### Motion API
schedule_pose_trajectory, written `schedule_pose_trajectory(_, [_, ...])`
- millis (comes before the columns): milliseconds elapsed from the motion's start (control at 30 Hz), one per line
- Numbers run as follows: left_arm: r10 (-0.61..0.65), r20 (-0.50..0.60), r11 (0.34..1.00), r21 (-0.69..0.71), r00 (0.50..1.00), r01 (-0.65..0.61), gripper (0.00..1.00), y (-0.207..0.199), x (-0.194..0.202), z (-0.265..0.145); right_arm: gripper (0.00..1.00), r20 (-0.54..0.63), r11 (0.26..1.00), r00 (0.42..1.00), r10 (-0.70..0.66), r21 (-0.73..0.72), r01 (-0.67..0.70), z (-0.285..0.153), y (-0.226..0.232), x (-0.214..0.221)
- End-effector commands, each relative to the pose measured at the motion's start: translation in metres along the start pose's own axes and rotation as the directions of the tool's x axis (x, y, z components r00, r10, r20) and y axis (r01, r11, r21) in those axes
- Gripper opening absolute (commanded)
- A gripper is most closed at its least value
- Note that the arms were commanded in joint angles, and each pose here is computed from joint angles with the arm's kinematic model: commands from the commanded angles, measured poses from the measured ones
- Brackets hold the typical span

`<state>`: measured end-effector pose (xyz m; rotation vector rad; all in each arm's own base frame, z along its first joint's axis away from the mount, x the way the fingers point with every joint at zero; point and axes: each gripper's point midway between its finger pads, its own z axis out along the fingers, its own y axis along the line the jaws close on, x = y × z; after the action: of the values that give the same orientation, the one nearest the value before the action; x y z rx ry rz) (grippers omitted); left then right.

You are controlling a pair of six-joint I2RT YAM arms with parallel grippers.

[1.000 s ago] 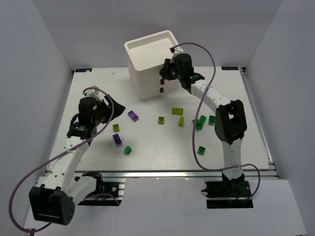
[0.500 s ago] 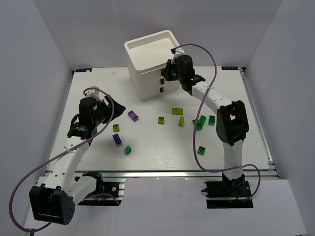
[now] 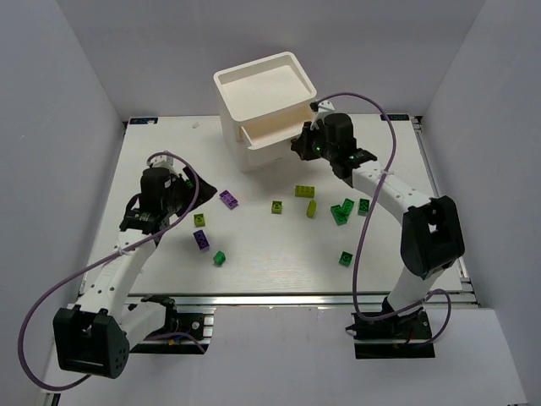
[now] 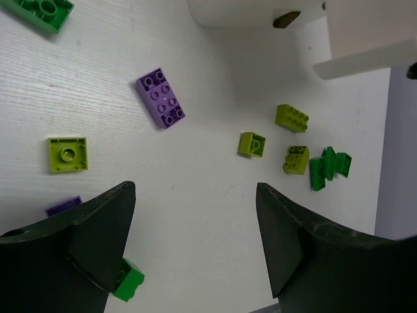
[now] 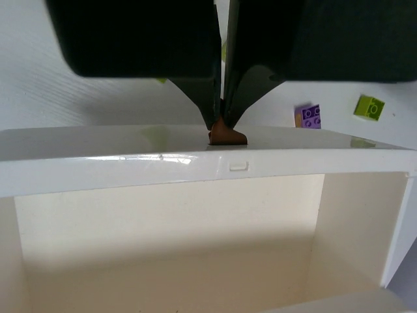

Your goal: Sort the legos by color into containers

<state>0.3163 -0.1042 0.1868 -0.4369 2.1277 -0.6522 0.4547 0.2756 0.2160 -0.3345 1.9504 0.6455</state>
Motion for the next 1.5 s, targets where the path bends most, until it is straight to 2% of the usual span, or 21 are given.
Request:
schedule_pose_trajectory(0, [0.002,-0.014,0.998,-0.057,1.000,-0.003,0.84,0.009,0.001,0.004,0.00,0.104,0.999,0.994,-0.032,-0.039,0.036,-0.020,0.009,-0.032])
schedule_pose_trajectory(33, [0.001,-0.024,0.997,-0.075,1.000,-0.003,0.85,0.012,0.002,0.005,0.08,0.101,0.998,0.994,-0.032,-0.052,0.037,-0.020,0.012,-0.031])
schedule_pose_trajectory(67, [0.002,-0.030,0.996,-0.085,1.000,-0.005,0.85,0.015,0.004,0.007,0.08,0.097,0.998,0.995,-0.033,-0.059,0.039,-0.020,0.012,-0.030])
schedule_pose_trajectory(100, [0.003,-0.036,0.995,-0.102,0.999,-0.007,0.85,0.017,0.003,0.007,0.30,0.097,0.997,0.995,-0.036,-0.069,0.043,-0.020,0.013,-0.030])
schedule_pose_trajectory(133, [0.004,-0.047,0.991,-0.133,0.999,-0.010,0.85,0.023,0.005,0.012,0.40,0.093,0.995,0.995,-0.040,-0.087,0.048,-0.018,0.017,-0.030])
schedule_pose_trajectory(167, [0.009,-0.056,0.989,-0.150,0.998,-0.017,0.85,0.027,0.006,0.013,0.54,0.089,0.992,0.995,-0.055,-0.110,0.065,-0.019,0.020,-0.029])
schedule_pose_trajectory(333, [0.002,-0.109,0.951,-0.307,0.994,-0.035,0.86,0.054,0.009,0.018,0.73,0.037,0.974,0.994,-0.102,-0.199,0.107,-0.024,0.030,-0.016])
schedule_pose_trajectory(467, [0.005,-0.170,0.915,-0.398,0.985,-0.073,0.75,0.074,0.020,0.030,0.82,-0.017,0.942,0.985,-0.170,-0.295,0.158,-0.038,0.035,0.007])
schedule_pose_trajectory(567, [0.004,-0.212,0.890,-0.444,0.977,-0.101,0.69,0.085,0.025,0.038,0.85,-0.025,0.916,0.975,-0.220,-0.348,0.198,-0.051,0.037,0.018])
schedule_pose_trajectory(600, [0.004,-0.227,0.884,-0.454,0.974,-0.109,0.69,0.088,0.027,0.038,0.86,-0.019,0.899,0.962,-0.272,-0.361,0.247,-0.054,0.035,0.024])
schedule_pose_trajectory(800, [0.030,-0.286,0.844,-0.506,0.958,-0.178,0.72,0.105,0.035,0.048,0.81,-0.112,0.841,0.927,-0.357,-0.471,0.267,-0.073,0.031,0.066])
schedule_pose_trajectory(833, [0.032,-0.292,0.841,-0.510,0.956,-0.183,0.72,0.107,0.036,0.050,0.78,-0.080,0.784,0.913,-0.400,-0.545,0.296,-0.080,0.038,0.070])
schedule_pose_trajectory(867, [0.038,-0.293,0.840,-0.509,0.955,-0.189,0.72,0.108,0.036,0.052,0.64,-0.099,0.772,0.908,-0.408,-0.569,0.284,-0.086,0.037,0.078])
schedule_pose_trajectory(900, [0.037,-0.303,0.831,-0.520,0.952,-0.198,0.72,0.113,0.038,0.055,0.57,-0.094,0.757,0.904,-0.418,-0.587,0.289,-0.089,0.038,0.081])
schedule_pose_trajectory(967, [0.048,-0.312,0.826,-0.521,0.949,-0.213,0.72,0.114,0.041,0.060,0.42,-0.081,0.731,0.904,-0.419,-0.621,0.283,-0.095,0.040,0.086])
schedule_pose_trajectory(1000, [0.047,-0.315,0.821,-0.528,0.948,-0.216,0.71,0.116,0.042,0.062,0.40,-0.076,0.724,0.903,-0.422,-0.629,0.285,-0.097,0.041,0.087])
schedule_pose_trajectory(1100, [0.064,-0.327,0.809,-0.536,0.943,-0.241,0.70,0.121,0.045,0.072,0.44,-0.070,0.712,0.902,-0.426,-0.641,0.286,-0.099,0.042,0.091])
schedule_pose_trajectory(1267, [0.079,-0.361,0.804,-0.528,0.929,-0.273,0.62,0.121,0.051,0.088,0.59,-0.061,0.718,0.897,-0.439,-0.624,0.309,-0.099,0.038,0.089])
schedule_pose_trajectory(1333, [0.079,-0.366,0.799,-0.534,0.927,-0.279,0.59,0.123,0.051,0.091,0.61,-0.060,0.717,0.895,-0.442,-0.623,0.313,-0.099,0.038,0.089])
schedule_pose_trajectory(1433, [0.085,-0.375,0.783,-0.548,0.923,-0.295,0.43,0.127,0.054,0.092,0.61,-0.057,0.719,0.895,-0.442,-0.619,0.316,-0.100,0.036,0.087])
schedule_pose_trajectory(1467, [0.088,-0.368,0.778,-0.555,0.926,-0.295,0.33,0.126,0.051,0.091,0.60,-0.056,0.719,0.895,-0.443,-0.618,0.317,-0.101,0.036,0.086])
